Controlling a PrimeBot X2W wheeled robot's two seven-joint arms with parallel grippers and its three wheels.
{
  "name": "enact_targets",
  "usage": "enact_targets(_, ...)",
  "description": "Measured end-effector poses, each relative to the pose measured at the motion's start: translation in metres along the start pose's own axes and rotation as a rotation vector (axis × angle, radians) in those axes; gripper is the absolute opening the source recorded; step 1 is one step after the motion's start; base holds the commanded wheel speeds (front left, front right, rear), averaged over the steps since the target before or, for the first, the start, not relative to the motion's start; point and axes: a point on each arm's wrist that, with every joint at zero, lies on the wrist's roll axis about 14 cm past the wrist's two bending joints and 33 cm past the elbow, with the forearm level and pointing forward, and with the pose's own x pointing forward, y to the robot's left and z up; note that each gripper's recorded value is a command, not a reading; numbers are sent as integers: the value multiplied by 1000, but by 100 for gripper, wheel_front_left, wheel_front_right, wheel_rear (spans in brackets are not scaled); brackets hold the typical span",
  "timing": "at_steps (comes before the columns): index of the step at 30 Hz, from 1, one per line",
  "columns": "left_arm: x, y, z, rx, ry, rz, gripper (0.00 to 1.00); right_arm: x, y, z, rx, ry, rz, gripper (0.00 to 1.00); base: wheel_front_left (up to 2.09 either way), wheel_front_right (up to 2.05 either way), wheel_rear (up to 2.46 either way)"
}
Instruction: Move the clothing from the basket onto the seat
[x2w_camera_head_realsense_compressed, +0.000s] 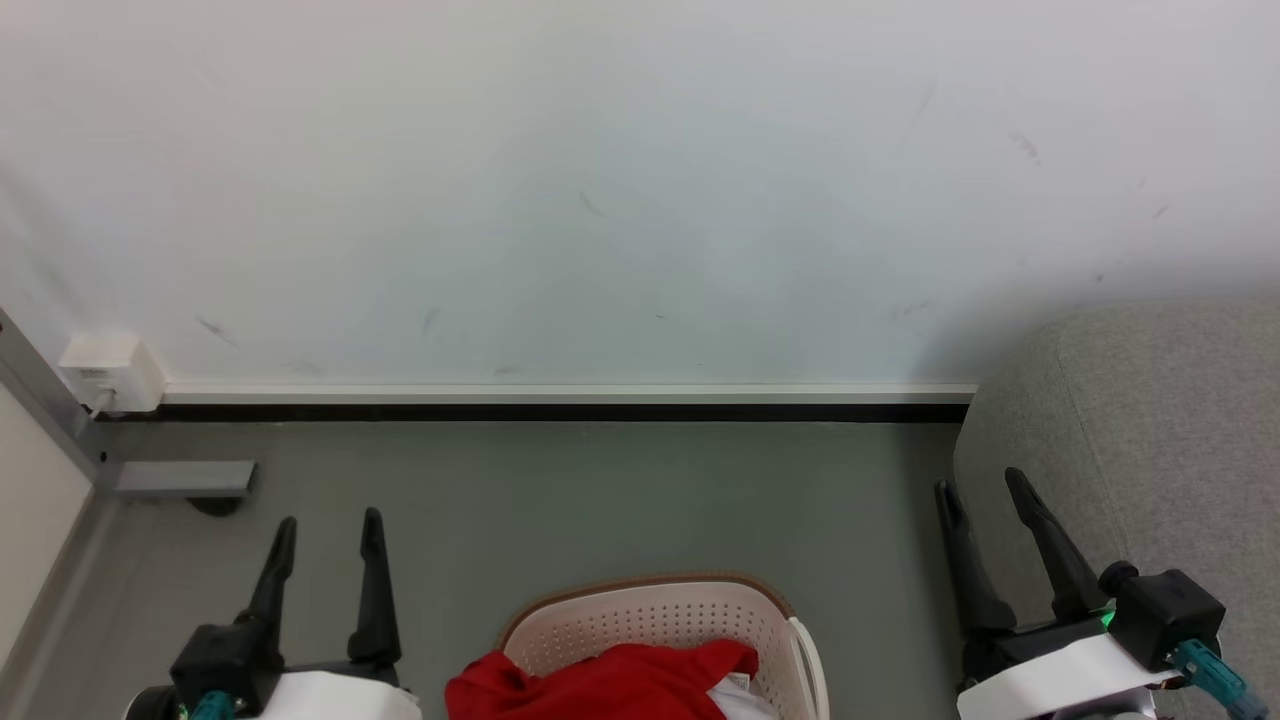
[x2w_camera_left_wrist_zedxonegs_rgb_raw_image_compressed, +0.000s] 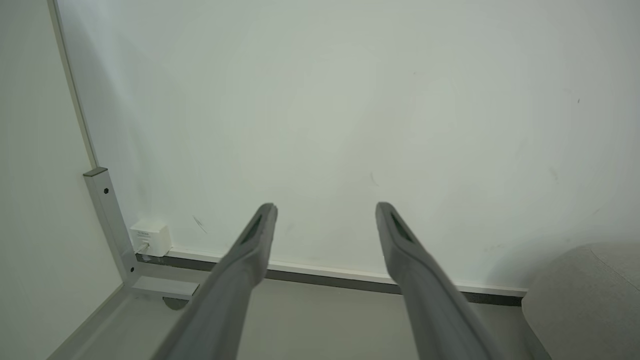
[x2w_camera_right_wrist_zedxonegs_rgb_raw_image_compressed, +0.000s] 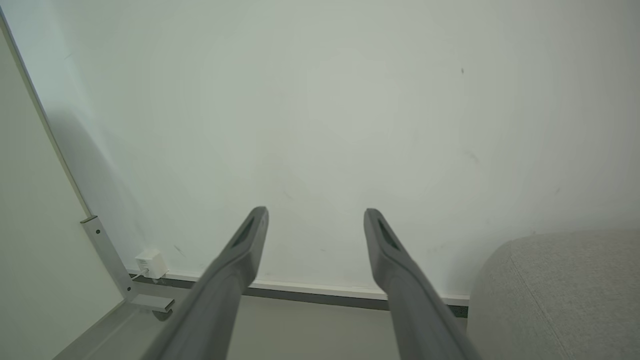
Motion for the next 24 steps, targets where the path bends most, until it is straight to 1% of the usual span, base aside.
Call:
enact_targets(6, 0, -1, -1, 45, -6, -5, 100, 1, 1, 0, -33, -4, 9, 100, 0, 0, 0)
enact_targets(24, 0, -2, -5, 46, 7, -9, 100, 0, -3, -3, -34, 6, -3, 100, 0, 0, 0)
